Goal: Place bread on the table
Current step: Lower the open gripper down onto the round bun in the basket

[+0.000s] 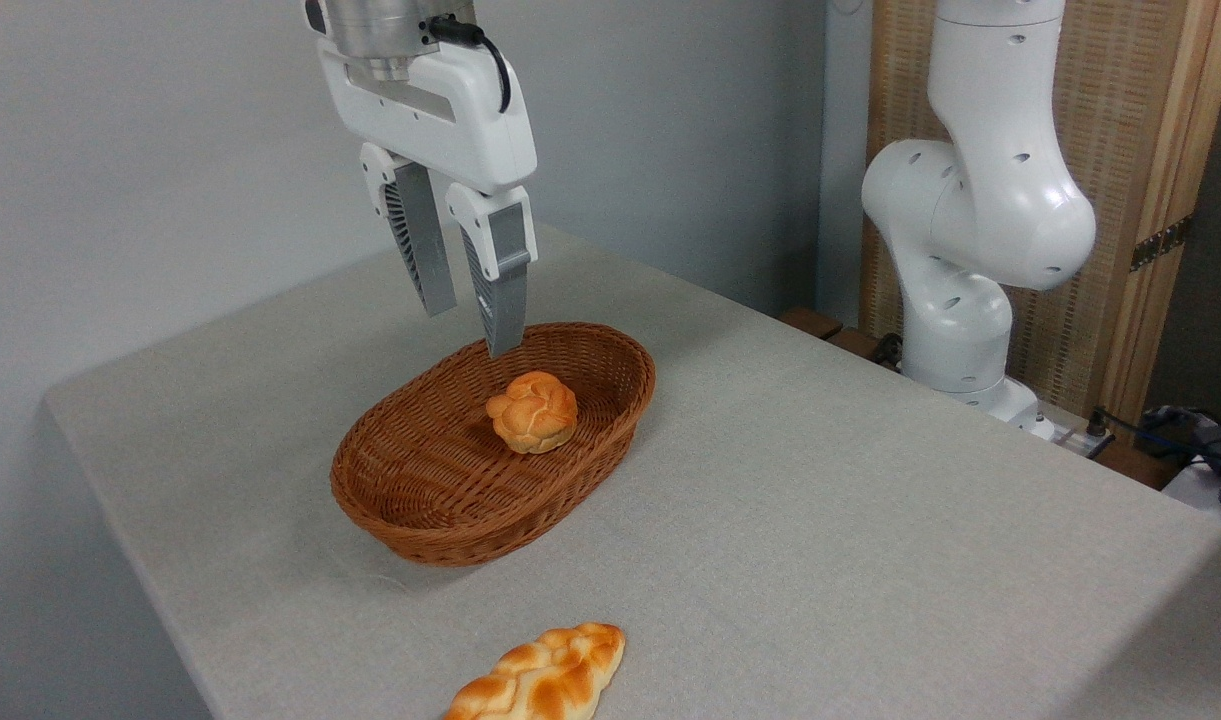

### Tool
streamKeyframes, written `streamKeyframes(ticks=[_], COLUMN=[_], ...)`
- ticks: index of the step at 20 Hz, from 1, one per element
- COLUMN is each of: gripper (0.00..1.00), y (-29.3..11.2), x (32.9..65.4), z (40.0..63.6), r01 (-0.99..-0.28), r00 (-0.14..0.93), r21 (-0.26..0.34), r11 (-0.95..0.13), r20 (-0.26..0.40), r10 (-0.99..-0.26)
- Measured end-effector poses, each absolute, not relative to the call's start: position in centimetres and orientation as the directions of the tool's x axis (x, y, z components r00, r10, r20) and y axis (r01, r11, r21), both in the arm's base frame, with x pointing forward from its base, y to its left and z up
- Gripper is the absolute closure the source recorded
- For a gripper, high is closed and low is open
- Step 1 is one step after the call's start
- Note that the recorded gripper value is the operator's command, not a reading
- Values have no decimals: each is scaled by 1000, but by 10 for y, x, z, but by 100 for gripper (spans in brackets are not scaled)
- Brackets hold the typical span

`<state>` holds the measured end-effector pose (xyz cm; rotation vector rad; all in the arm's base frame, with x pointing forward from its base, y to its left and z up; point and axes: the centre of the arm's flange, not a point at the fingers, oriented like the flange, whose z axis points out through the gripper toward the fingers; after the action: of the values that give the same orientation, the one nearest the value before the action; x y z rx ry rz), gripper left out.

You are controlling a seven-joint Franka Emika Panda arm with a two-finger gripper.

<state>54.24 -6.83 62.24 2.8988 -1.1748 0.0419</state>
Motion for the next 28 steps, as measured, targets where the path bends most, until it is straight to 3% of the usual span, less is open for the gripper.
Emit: streamKeyframes(ticks=[19, 23, 28], gripper=[0, 0, 0], y=[-67, -77, -111], x=[543, 532, 511], z=[617, 606, 574], r01=[-694, -708, -753], r00=[720, 706, 657], r21=[10, 25, 22], r11=[-720, -705, -657], r20=[21, 1, -5], r10=[-694, -709, -754])
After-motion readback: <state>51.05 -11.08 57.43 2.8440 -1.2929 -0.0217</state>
